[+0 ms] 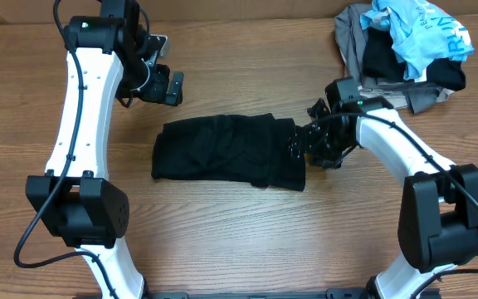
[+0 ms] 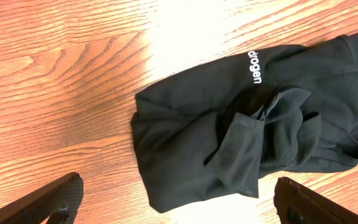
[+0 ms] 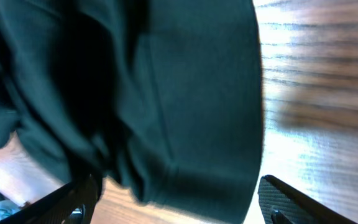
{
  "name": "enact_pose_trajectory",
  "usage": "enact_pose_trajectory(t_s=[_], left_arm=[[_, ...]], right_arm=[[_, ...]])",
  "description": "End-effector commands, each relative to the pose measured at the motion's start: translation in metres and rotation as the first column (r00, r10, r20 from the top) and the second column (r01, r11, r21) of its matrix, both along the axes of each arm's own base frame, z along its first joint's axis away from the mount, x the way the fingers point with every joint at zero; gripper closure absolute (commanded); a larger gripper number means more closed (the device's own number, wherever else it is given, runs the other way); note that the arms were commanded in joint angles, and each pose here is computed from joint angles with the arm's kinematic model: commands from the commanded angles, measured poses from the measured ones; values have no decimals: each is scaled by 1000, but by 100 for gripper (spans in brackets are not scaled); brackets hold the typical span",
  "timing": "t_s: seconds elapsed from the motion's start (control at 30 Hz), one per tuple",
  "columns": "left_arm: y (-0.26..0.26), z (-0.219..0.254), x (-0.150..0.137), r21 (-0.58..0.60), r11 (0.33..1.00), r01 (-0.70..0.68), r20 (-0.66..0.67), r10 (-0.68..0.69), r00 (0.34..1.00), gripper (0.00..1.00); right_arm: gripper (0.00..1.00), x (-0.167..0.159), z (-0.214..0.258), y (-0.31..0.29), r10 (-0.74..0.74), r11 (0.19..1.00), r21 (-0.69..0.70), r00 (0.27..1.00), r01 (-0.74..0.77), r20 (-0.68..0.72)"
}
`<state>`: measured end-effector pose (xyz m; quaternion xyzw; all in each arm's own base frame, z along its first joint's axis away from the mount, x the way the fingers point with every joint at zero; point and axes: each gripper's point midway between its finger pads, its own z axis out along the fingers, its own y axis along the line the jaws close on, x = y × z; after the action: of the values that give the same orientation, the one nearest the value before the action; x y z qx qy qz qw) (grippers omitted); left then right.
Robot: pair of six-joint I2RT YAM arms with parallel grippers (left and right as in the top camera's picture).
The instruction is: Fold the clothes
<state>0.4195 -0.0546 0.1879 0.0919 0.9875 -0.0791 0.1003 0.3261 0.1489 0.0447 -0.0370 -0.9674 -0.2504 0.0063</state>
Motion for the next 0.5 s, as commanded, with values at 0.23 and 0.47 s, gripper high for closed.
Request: enact_pose_trajectory(t_s=[0.23,0.47], left_arm=[[20,4,5,100,994,-34,30,31,999,0],[23,4,4,113,993,-41,26,39,999,0]], right_arm=[[27,-18,-49,2,10,999,36,999,-12,52],[96,-8,-42,13,14,993,114,994,-26,106]])
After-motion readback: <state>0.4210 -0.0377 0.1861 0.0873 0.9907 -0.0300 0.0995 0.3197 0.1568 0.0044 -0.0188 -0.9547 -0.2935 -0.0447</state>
